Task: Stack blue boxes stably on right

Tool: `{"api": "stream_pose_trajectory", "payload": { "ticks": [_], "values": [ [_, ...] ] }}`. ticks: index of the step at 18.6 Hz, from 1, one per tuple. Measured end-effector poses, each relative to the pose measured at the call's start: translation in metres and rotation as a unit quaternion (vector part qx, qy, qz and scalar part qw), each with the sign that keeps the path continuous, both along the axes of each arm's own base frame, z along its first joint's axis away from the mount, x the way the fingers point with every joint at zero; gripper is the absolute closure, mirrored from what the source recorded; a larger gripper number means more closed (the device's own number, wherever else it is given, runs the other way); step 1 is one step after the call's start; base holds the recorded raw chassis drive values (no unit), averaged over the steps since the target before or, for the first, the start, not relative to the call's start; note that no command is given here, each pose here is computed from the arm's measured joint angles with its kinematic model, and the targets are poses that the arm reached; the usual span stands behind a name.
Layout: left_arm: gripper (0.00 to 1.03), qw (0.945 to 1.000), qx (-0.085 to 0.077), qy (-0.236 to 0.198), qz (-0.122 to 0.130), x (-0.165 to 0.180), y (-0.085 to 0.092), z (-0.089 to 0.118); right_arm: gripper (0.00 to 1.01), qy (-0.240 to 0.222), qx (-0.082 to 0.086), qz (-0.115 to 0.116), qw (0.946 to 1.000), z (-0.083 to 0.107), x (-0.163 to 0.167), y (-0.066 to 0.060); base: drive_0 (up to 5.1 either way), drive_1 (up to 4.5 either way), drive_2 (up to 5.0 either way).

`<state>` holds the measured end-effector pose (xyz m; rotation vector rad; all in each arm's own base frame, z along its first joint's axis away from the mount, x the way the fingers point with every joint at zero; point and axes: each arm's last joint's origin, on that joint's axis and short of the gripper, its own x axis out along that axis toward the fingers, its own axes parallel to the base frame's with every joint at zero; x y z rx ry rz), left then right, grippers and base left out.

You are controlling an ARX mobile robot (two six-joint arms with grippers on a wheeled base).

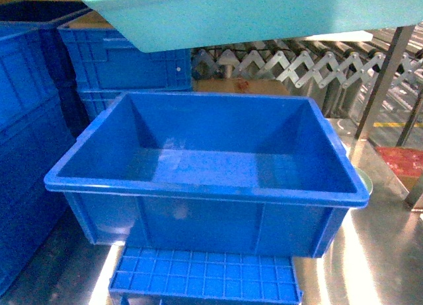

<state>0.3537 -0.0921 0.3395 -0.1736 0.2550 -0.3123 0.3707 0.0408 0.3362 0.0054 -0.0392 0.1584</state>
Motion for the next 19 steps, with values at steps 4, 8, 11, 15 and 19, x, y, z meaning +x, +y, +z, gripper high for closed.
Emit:
{"api": "stream_pose_trajectory", "payload": {
  "ticks": [4,8,11,15,19],
  "values": [
    [1.01,1.0000,0.002,0.006,0.000,0.002,0.000,-0.003,0.94,0.007,-0.001,0.000,1.0000,-0.003,0.002,0.000,-0.1,1.96,-2.1],
    [1.01,1.0000,0.001,0.004,0.000,0.002,0.000,-0.003,0.94,0.004,0.000,0.000,1.0000,-0.002,0.001,0.000,0.0,0.00,0.0],
    [1.01,0.9994,0.008,0.033,-0.005,0.001,0.005,-0.011,0.94,0.026,-0.003,0.006,0.9996,-0.013,0.000,0.000,0.0,0.00,0.0],
    [1.01,0.9955,0.024,0.091,-0.011,0.010,0.013,-0.041,0.94,0.106,0.003,0.021,0.9941,-0.047,0.004,0.004,0.0,0.00,0.0],
    [1.01,0.9858,0.056,0.157,-0.020,0.030,0.023,-0.083,0.94,0.177,0.008,0.030,0.9838,-0.092,0.020,0.013,0.0,0.00,0.0]
  ]
}}
